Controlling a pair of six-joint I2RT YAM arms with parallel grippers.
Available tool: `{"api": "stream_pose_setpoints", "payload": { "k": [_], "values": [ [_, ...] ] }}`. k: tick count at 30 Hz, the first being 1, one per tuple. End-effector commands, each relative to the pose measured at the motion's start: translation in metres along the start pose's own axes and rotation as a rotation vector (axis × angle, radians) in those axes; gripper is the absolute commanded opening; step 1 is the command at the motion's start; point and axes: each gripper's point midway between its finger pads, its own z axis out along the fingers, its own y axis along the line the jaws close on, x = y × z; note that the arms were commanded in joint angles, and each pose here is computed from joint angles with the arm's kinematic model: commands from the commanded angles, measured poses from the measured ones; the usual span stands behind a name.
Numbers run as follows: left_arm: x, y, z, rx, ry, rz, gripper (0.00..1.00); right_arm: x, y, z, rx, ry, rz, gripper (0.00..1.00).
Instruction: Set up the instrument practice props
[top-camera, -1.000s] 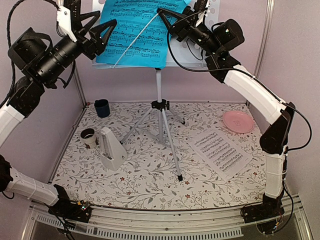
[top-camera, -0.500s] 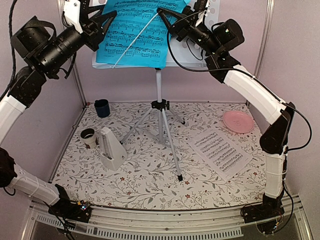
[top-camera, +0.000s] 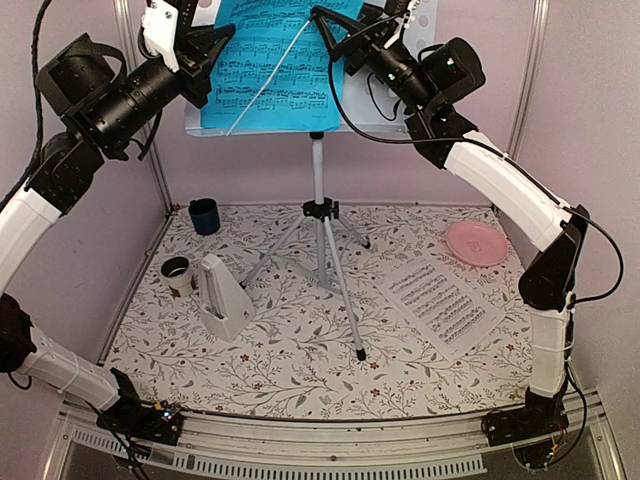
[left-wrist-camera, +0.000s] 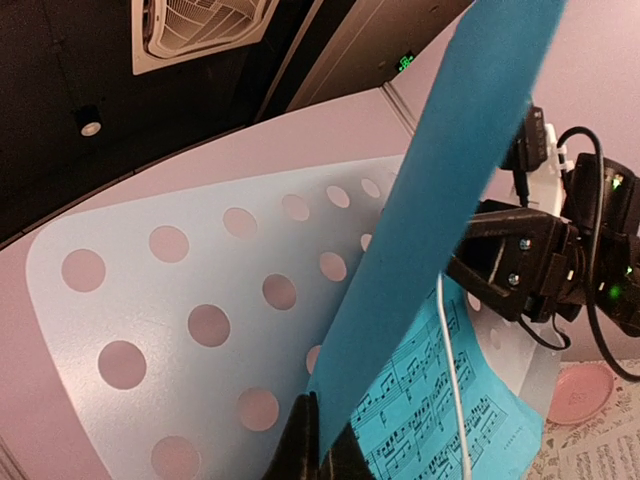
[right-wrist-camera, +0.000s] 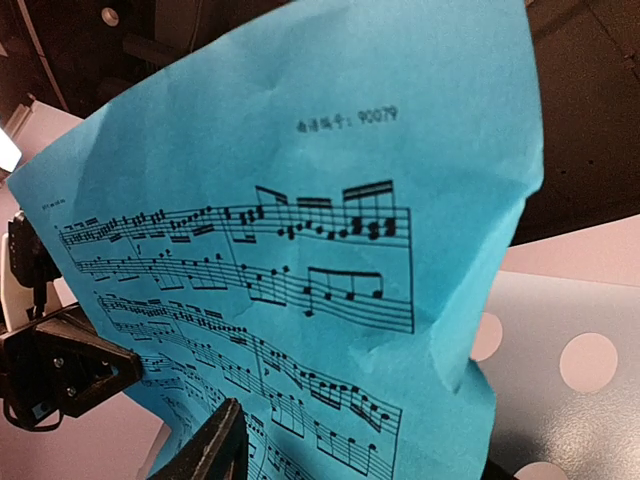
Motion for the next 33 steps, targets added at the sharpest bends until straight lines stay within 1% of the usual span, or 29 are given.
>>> {"api": "stream_pose_setpoints", "payload": {
  "k": [1,4,9,10,13,15,19,23,33],
  "values": [
    [-0.004,0.013,-0.008,-0.059,-0.002,-0.004,0.0,-0.017,-0.019,0.0,0.108,-0.018,-0.04,0.57],
    [-0.001,0.018,-0.01,-0.078,0.013,-0.001,0.0,-0.019,-0.021,-0.001,0.127,-0.018,-0.056,0.6],
    [0.001,0.029,-0.014,-0.112,0.037,0.011,0.0,-0.019,-0.023,-0.004,0.148,-0.011,-0.066,0.6],
    [0.001,0.031,-0.015,-0.118,0.04,0.01,0.0,-0.018,-0.023,-0.005,0.153,-0.009,-0.066,0.59],
    [0.001,0.033,-0.016,-0.119,0.048,0.011,0.0,-0.019,-0.024,-0.009,0.165,-0.013,-0.067,0.48],
    [0.001,0.035,-0.017,-0.12,0.046,0.016,0.0,-0.019,-0.022,-0.01,0.159,-0.014,-0.068,0.48],
    [0.002,0.038,-0.015,-0.126,0.052,0.022,0.0,-0.019,-0.013,-0.01,0.111,0.006,-0.06,0.51],
    [0.003,0.041,-0.013,-0.129,0.054,0.028,0.0,-0.006,-0.003,-0.014,0.066,0.061,-0.027,0.55],
    [-0.001,0.05,-0.008,-0.142,0.05,0.033,0.0,0.009,0.008,-0.029,0.042,0.15,0.01,0.54]
  ]
}}
